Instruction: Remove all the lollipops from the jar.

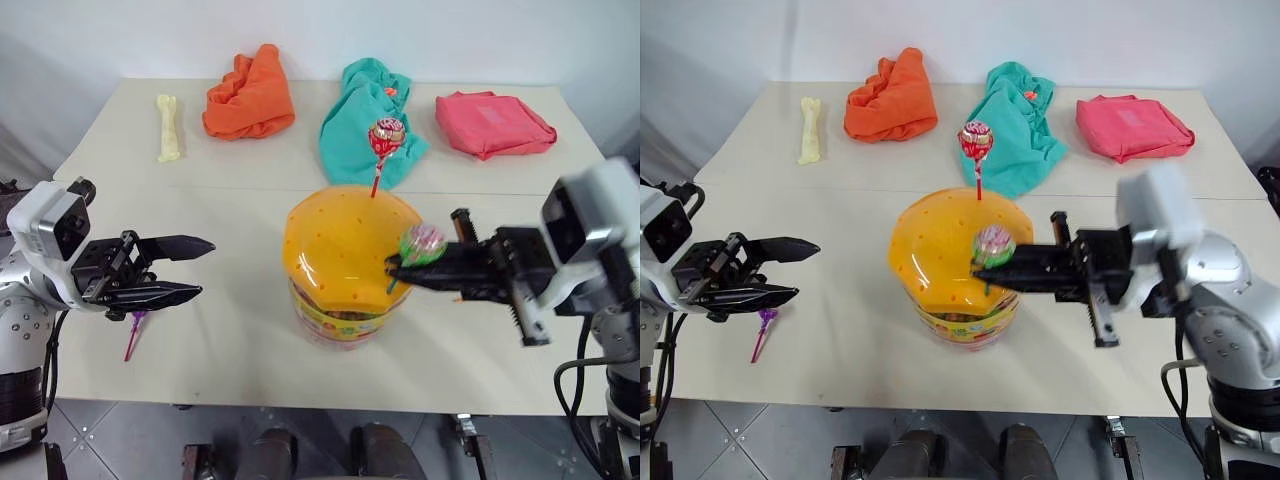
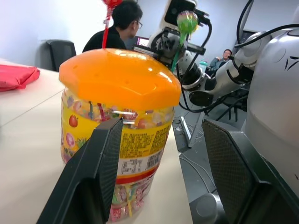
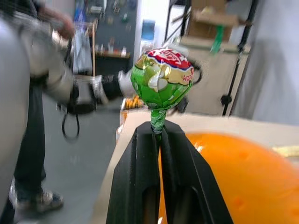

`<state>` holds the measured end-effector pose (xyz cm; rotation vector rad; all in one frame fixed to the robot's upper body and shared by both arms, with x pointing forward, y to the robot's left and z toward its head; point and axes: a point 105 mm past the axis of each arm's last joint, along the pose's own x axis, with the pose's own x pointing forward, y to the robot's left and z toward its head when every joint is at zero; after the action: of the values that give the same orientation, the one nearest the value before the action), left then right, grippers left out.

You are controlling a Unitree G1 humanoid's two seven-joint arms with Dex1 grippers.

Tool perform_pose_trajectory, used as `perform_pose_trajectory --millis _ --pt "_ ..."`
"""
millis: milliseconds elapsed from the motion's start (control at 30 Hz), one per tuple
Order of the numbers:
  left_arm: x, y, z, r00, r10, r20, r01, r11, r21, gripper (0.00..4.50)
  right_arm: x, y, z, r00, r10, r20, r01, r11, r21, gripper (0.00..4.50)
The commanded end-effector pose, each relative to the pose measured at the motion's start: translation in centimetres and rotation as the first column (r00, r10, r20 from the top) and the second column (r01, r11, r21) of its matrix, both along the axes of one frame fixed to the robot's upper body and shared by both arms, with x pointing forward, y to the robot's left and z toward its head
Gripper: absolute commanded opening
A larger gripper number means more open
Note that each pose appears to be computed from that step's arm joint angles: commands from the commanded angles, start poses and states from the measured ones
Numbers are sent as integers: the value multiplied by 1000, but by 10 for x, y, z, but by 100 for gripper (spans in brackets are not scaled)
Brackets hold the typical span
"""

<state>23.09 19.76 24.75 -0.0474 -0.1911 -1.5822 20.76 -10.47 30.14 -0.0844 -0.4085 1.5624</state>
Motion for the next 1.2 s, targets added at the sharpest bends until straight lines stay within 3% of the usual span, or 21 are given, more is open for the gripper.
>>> perform_pose_trajectory --millis 33,100,167,233,300,400,500,567,700,833,933,967,1033,1133,1200 --pt "-2 -3 4 999 -12 34 12 1000 -2 286 3 -27 27 993 -105 -57 110 989 99 1" --pt "-4 -4 4 999 -17 39 17 1000 -4 286 11 -43 36 979 -174 -110 189 971 148 1" --pt "-5 -7 4 998 -23 56 24 1000 -6 286 28 -77 35 927 -347 -139 366 920 142 1" --pt "-7 -12 6 996 -33 84 34 999 -12 286 51 -123 1 797 -591 -126 591 806 -37 1" --pt "-9 -17 7 994 -46 102 47 999 -11 286 60 -158 -37 688 -720 -87 691 687 -223 1" --pt "-12 -22 6 990 -71 125 70 997 12 286 70 -196 -80 538 -842 -49 763 511 -397 1" --pt "-16 -28 4 984 -103 146 97 994 46 286 70 -239 -136 375 -918 127 741 215 -636 1" --pt "-18 -31 5 982 -118 147 112 993 49 286 66 -251 -155 352 -923 158 710 153 -687 1" --pt "-18 -31 6 983 -116 143 110 993 52 286 63 -259 -168 340 -930 138 690 147 -709 1" --pt "-15 -25 6 987 -78 138 72 996 47 286 58 -257 -172 378 -921 92 676 207 -707 103" --pt "-12 -22 10 990 -39 134 38 999 3 286 57 -241 -157 473 -880 41 689 340 -640 201" --pt "-9 -19 12 992 -5 129 8 1000 -24 286 59 -223 -137 547 -837 -4 703 462 -540 236" --pt "-4 -15 14 992 42 121 -35 998 -61 286 58 -198 -107 647 -761 -45 691 611 -387 236" --pt "1 -9 16 988 109 107 -97 990 -106 286 60 -169 -77 724 -686 -73 647 711 -275 236" --pt "7 -3 13 982 169 79 -158 980 -121 286 58 -123 -47 831 -552 -63 531 823 -201 236"
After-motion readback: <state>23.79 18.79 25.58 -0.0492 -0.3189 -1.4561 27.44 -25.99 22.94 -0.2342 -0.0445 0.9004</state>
